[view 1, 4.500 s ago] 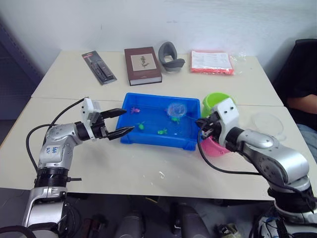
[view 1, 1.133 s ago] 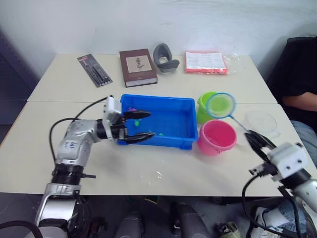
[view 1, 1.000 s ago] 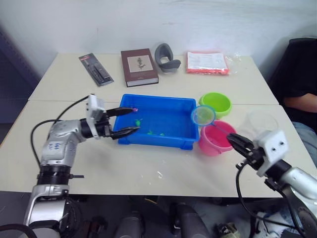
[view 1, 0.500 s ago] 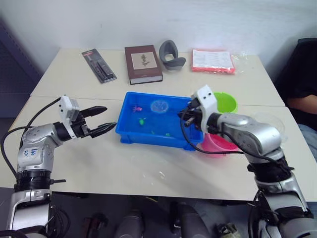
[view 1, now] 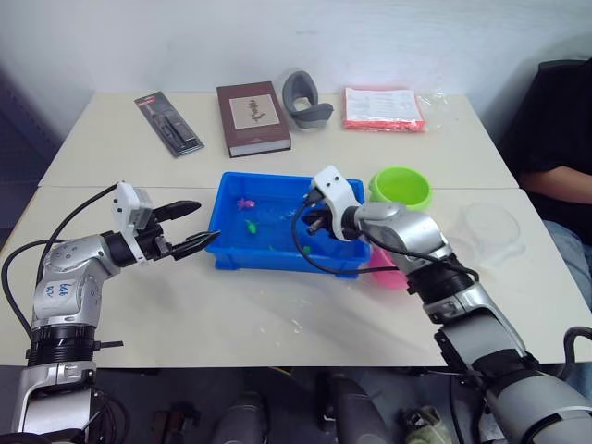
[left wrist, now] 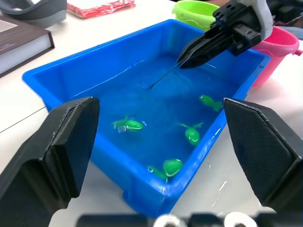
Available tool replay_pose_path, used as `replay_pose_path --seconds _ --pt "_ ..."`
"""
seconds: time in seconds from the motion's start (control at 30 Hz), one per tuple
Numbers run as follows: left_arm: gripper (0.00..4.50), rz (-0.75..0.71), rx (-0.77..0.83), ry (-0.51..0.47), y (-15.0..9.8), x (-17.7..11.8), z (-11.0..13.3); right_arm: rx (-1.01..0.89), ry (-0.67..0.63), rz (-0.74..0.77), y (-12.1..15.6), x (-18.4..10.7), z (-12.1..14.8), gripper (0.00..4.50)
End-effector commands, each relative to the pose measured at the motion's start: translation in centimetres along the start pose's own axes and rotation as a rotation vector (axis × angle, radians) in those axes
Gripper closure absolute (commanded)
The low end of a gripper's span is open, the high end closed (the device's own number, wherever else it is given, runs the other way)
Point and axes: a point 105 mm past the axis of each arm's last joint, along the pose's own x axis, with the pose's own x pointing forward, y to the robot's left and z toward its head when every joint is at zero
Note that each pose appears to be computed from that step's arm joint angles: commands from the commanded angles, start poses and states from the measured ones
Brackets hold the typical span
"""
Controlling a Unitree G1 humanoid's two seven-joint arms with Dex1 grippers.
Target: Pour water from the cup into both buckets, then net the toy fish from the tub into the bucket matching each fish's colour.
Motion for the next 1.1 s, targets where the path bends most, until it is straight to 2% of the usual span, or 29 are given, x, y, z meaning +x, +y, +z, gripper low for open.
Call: replay_pose_path --seconds 0.03,0.27,0.43,0.57,0.73,1.1 --pt "0.03 -0.003 0.031 -0.016 -0.4 0.1 1.0 -0.097 -0.106 0.018 0.9 1.6 3.2 4.50" --pt "0.03 0.007 0.024 -0.010 -0.5 0.1 0.9 -0.102 -0.199 0.053 1.7 2.5 4.4 4.50" --pt "0.03 0.024 0.014 0.002 -0.3 -0.5 0.6 -0.128 -0.265 0.073 1.8 1.3 4.6 4.50" --pt "0.03 0.008 0.010 -0.013 -0.4 -0.6 0.6 -0.150 -0.301 0.107 2.3 -0.6 4.1 4.50" --pt "0.03 -0.054 0.007 -0.037 -1.1 -0.4 0.8 -0.169 -0.347 0.152 3.4 -4.6 2.7 4.50" --pt "0.03 -0.301 -0.004 -0.082 -4.7 3.0 1.1 -0.115 -0.375 0.055 3.4 -12.3 -0.4 4.50"
